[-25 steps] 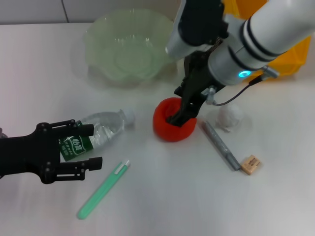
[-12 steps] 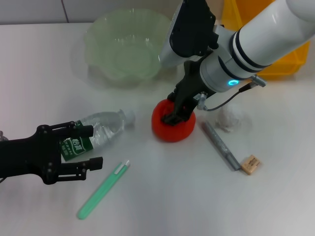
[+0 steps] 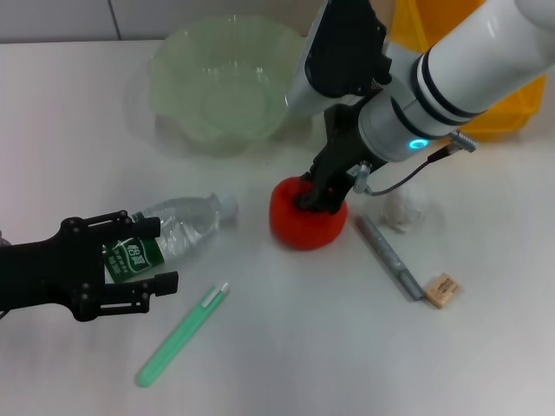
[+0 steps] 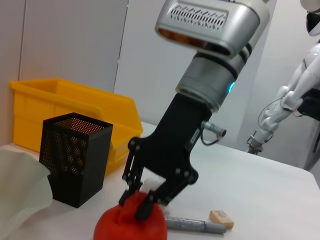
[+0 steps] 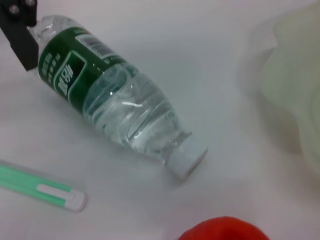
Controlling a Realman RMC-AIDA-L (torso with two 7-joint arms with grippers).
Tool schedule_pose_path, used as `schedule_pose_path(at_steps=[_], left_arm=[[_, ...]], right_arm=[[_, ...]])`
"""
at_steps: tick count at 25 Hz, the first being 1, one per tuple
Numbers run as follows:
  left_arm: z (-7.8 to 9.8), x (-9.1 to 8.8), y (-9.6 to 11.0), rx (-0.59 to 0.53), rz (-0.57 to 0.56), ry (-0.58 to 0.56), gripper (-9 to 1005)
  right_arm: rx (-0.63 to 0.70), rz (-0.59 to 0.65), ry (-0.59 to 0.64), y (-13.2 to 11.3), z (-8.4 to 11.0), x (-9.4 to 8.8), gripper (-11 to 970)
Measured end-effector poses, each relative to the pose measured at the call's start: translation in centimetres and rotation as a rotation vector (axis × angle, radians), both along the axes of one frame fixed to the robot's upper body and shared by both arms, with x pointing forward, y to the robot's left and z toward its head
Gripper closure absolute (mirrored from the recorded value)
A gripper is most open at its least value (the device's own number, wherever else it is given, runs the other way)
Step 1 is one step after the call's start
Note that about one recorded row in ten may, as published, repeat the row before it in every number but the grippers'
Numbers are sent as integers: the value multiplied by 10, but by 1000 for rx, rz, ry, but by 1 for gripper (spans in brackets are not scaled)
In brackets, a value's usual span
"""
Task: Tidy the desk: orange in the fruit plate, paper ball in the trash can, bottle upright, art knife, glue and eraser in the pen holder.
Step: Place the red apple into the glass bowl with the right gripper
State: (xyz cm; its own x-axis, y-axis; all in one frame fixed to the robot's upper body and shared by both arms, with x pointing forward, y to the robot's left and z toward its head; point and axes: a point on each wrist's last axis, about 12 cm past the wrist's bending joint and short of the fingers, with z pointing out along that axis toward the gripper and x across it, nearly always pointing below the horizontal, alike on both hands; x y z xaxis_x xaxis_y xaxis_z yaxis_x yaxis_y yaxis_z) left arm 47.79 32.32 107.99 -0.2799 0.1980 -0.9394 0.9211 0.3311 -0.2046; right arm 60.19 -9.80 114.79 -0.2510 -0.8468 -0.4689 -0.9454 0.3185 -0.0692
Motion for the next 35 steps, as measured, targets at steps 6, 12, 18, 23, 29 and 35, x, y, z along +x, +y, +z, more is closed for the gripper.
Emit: schedule_pose_path(at_steps=[6, 12, 18, 23, 29, 35], left_arm=[[0, 0, 0, 2, 5, -1, 193], [0, -1, 4, -3, 25, -8, 193], [-3, -3, 3, -10, 30, -6, 194], [-3, -3, 2, -13, 29, -6, 194], [-4, -3, -1, -20, 27, -6, 194], [-4, -3, -1, -20, 30, -6, 195]], right_arm=[[65, -26, -29, -8, 24, 3, 748], [133, -29, -71, -13, 63, 6, 777], [190, -33, -156, -8, 87, 14, 802], [235, -49, -244, 5, 93, 30, 814], [267, -63, -305, 18, 82, 43, 813], [259, -87, -413, 28, 57, 53, 814]])
